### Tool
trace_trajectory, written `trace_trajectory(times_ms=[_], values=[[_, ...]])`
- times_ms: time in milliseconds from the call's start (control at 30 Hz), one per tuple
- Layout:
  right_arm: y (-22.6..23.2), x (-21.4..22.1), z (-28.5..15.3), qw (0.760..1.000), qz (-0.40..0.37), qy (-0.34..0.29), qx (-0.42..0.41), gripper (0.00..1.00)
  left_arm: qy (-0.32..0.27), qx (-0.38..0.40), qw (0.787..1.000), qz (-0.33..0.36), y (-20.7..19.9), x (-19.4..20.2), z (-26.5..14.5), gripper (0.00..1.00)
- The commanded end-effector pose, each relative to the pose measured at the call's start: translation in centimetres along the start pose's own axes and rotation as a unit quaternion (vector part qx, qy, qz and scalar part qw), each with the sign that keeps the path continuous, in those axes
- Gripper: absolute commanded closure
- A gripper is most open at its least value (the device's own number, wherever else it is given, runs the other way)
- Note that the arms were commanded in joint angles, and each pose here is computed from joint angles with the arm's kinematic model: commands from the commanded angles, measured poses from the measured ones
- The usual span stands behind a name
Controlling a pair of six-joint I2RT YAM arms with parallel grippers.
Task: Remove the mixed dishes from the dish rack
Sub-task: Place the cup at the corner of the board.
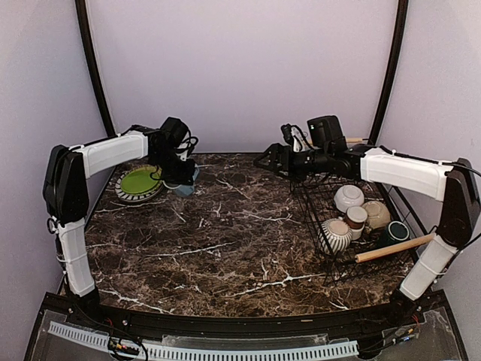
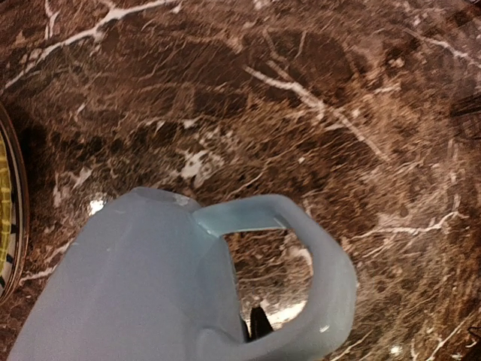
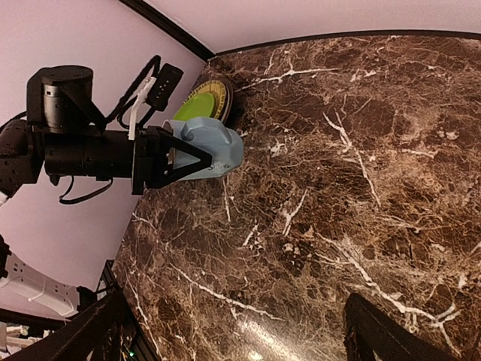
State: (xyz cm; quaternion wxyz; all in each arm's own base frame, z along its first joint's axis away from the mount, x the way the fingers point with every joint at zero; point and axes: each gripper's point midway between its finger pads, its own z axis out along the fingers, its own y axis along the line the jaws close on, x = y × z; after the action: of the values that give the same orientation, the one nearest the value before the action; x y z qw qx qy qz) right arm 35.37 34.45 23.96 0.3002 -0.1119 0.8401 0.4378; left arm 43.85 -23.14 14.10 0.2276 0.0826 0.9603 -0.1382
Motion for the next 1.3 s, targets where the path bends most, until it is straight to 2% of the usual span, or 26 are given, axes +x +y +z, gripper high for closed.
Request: trace_trajectory(times_ms=[0, 333, 767, 967, 1267], values=[[0.9, -0.7, -1.2, 0.999, -0.032, -0.006, 0.024, 0.01, 0.007, -0.078, 0.996, 0.040, 2.4, 0.2, -1.8, 0.99], [0.5, -0.3, -1.9, 0.998, -0.045, -0.002, 0.046, 0.01, 0.045, -0.129, 0.989, 0.054, 4.6, 1.0, 0.7, 0.99], [0.5, -0.2, -2.5, 0.997, -0.051, -0.004, 0.055, 0.01, 0.064, -0.141, 0.987, 0.039, 6.6, 1.2, 2.0, 0.96], [0.4, -0.2, -2.8, 0.996, -0.056, -0.004, 0.063, 0.01, 0.067, -0.136, 0.988, 0.032, 6.6, 1.3, 2.0, 0.84], [-1.2, -0.3, -5.2, 0.988, -0.080, -0.010, 0.132, 0.01, 0.056, -0.116, 0.991, 0.028, 5.6, 0.6, 0.4, 0.65]])
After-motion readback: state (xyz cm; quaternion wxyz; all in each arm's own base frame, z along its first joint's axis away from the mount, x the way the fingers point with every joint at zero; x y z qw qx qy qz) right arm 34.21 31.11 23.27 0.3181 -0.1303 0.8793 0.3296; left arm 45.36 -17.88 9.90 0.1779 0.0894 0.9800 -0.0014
